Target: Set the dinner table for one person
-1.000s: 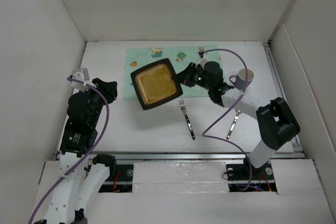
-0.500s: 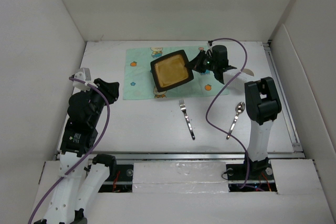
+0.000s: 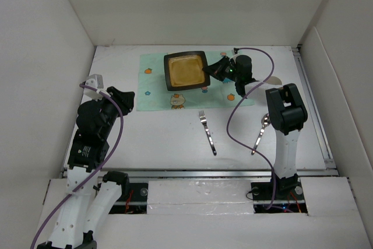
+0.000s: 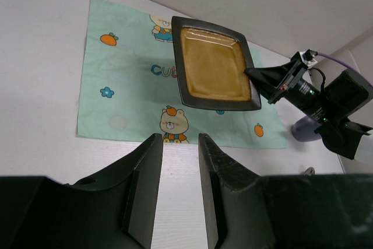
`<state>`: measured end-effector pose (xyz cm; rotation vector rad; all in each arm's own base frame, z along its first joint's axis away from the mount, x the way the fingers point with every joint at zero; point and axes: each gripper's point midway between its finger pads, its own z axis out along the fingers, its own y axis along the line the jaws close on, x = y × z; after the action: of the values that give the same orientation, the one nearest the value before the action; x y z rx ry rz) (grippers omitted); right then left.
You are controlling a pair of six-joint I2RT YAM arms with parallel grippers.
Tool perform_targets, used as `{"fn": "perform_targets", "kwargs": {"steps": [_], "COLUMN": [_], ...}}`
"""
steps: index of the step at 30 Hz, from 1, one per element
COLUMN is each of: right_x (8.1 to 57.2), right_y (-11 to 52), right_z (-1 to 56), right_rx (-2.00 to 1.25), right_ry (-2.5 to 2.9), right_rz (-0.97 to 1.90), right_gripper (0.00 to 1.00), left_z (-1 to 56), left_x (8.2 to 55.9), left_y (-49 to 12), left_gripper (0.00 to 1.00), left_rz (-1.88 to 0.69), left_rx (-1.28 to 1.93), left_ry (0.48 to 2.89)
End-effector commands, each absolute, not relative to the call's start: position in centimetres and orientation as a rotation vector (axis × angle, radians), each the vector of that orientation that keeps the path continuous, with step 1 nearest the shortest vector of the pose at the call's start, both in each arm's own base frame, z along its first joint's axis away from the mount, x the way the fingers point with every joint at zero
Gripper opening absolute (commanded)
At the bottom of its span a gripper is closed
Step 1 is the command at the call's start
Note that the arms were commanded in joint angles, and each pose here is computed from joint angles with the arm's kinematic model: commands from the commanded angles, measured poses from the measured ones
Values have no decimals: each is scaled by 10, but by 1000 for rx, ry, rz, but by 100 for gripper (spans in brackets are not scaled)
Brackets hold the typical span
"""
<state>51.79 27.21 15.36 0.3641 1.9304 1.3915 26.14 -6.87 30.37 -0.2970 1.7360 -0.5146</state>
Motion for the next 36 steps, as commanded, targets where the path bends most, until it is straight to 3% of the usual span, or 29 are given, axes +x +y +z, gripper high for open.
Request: {"fn": "perform_targets", "kwargs": {"steps": [1, 13, 34, 36], "right_x": [523, 550, 573, 573], "right_y": [274, 247, 257, 255], "right_z": [236, 201, 135, 127], "right_rx": [294, 371, 377, 386], "right_ry": [1631, 1693, 1892, 1912], "right_rz": [1555, 1446, 1337, 1313], "right_gripper": [0, 0, 0, 5], "left_z": [310, 310, 310, 308], "left_x": [264, 265, 266, 267], "left_y": [-72, -75, -78, -78], "left_gripper": [28, 28, 28, 29], "left_rz": [-528, -537, -552, -551], "left_rx": [-267, -258, -246, -248], "left_ry": [1706, 1711, 1713, 1721]}}
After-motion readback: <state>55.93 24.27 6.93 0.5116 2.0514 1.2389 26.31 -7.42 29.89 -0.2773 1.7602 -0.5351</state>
